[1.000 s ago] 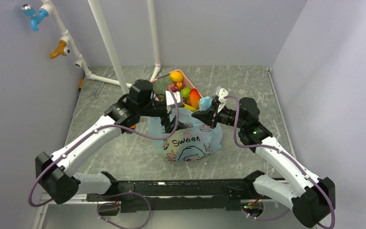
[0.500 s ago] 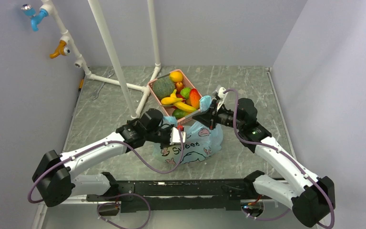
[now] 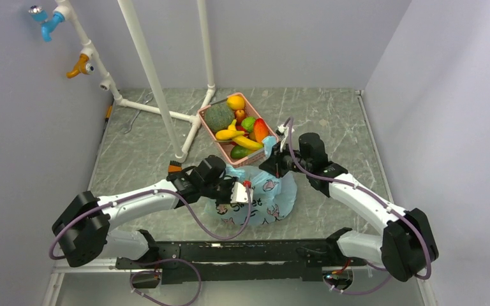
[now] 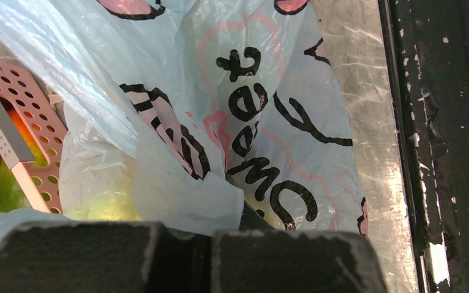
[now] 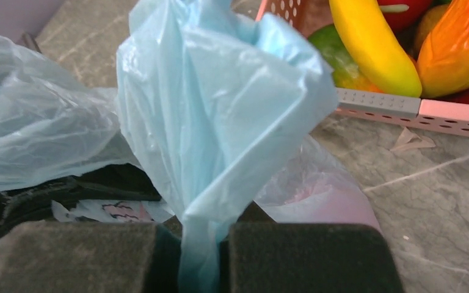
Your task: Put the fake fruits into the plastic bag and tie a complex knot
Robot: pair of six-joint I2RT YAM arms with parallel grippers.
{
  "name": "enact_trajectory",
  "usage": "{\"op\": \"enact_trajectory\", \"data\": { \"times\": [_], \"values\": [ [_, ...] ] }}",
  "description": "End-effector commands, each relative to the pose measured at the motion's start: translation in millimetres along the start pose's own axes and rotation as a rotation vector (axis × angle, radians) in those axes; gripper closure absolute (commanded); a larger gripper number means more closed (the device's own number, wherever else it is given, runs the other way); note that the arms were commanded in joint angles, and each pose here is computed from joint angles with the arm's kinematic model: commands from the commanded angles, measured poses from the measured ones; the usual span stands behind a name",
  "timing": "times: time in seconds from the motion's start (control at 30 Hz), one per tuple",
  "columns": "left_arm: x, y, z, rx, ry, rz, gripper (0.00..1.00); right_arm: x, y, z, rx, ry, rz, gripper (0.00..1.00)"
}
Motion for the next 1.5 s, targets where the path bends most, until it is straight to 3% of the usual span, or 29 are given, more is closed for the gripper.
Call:
{"op": "enact_trajectory", "data": {
  "times": [0.0,0.07,0.1,0.17,0.23,0.3,0.4,0.57,0.8,0.93,1.03,1.07,1.13,1.17,1.23,1.33,1.37,1.47],
  "values": [
    [-8,-4,0,-0.016,0.04,-0.009,1.0,-13,-12,-1,-0.04,0.043,0.087,1.0],
    [-6,-5,2,-0.023,0.046,0.004,0.9,-17,-14,-2,-0.037,0.054,0.105,1.0],
    [-1,-4,6,-0.024,0.036,0.019,0.79,-16,-12,-1,-0.027,0.051,0.113,1.0],
    [22,-1,20,-0.033,-0.016,0.057,0.47,-4,-3,3,0.019,0.01,0.14,1.0],
    [62,8,45,-0.015,-0.112,0.096,0.25,12,11,8,0.085,-0.047,0.178,1.0],
    [98,14,72,-0.004,-0.22,0.156,0.14,25,21,13,0.134,-0.093,0.213,1.0],
    [132,28,102,0.02,-0.32,0.262,0.09,40,36,19,0.192,-0.14,0.267,1.0],
    [150,66,118,0.079,-0.385,0.448,0.14,45,50,21,0.229,-0.157,0.349,0.97],
    [181,97,109,0.056,-0.461,0.549,0.19,49,61,15,0.225,-0.159,0.41,0.96],
    [187,100,100,-0.013,-0.472,0.592,0.26,50,63,14,0.218,-0.155,0.418,0.95],
    [191,98,95,-0.085,-0.492,0.609,0.42,51,63,14,0.208,-0.153,0.419,0.93],
    [191,95,93,-0.112,-0.496,0.608,0.57,50,63,14,0.209,-0.151,0.418,0.92],
    [190,93,91,-0.146,-0.494,0.606,0.99,50,65,15,0.214,-0.154,0.417,0.89],
    [188,93,92,-0.142,-0.49,0.626,1.0,50,65,15,0.214,-0.157,0.412,0.83],
    [185,94,97,-0.151,-0.522,0.637,1.0,53,68,20,0.218,-0.172,0.393,0.59],
    [175,98,106,-0.112,-0.549,0.644,1.0,66,71,32,0.197,-0.243,0.354,0.43],
    [173,99,108,-0.105,-0.55,0.649,1.0,71,71,35,0.191,-0.274,0.339,0.42],
    [173,100,113,-0.112,-0.565,0.642,1.0,81,73,33,0.21,-0.332,0.284,0.55]
  ]
}}
Point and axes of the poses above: each gripper's point midway between its finger pads, its own z axis back along the fingers, its own y axis along the line the jaws close on, x = y × z, the point moved 5 cm from there along z, back along the fingers, and after that the axes turned 3 degrees about z, right-handed, at the moved point
